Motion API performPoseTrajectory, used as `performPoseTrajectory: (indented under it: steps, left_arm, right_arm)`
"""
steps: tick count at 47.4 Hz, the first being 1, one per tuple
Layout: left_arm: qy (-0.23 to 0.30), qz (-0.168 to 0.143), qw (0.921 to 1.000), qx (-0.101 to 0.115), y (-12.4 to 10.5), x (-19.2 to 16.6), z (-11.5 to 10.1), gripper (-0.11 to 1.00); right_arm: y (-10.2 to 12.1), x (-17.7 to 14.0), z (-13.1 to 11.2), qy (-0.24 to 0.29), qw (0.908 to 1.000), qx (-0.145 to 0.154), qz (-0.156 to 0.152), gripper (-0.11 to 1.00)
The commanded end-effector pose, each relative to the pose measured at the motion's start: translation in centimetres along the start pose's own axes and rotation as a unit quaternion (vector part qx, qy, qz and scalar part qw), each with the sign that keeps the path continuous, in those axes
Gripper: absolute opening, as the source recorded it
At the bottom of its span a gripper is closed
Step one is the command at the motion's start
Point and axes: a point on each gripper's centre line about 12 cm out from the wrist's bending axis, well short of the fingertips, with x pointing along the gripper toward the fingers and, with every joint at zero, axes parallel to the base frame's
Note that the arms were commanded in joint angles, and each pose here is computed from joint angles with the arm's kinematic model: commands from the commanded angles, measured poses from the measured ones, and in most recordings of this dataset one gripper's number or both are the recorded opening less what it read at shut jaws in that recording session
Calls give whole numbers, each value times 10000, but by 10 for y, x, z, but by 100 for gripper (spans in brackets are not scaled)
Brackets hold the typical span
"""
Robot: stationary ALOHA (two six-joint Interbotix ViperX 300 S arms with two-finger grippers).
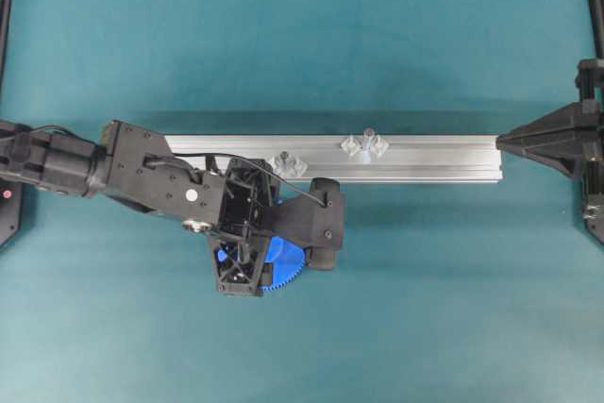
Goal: Find the location of the shaft and insert the large gear.
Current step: 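Close the left gripper on the gear hub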
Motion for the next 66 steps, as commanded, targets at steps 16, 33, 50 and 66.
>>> performPoseTrajectory:
  steps: [16, 33, 50, 66]
  left_arm:
    - [-100, -3, 9999, 2, -2, -3, 6, 93]
    - [-16, 2, 10000, -3, -1, 11, 3, 93]
    - [15, 1, 10000, -11, -2, 13, 1, 93]
    - [53, 6, 10000, -18, -1, 14, 0, 92]
  right_arm:
    - [0, 1, 4, -47, 10000, 48, -3, 1]
    - [0, 1, 4, -47, 10000, 48, -3, 1]
    - [0, 0, 4, -53, 10000, 46, 6, 1]
    - [0, 1, 3, -46, 10000, 46, 5, 1]
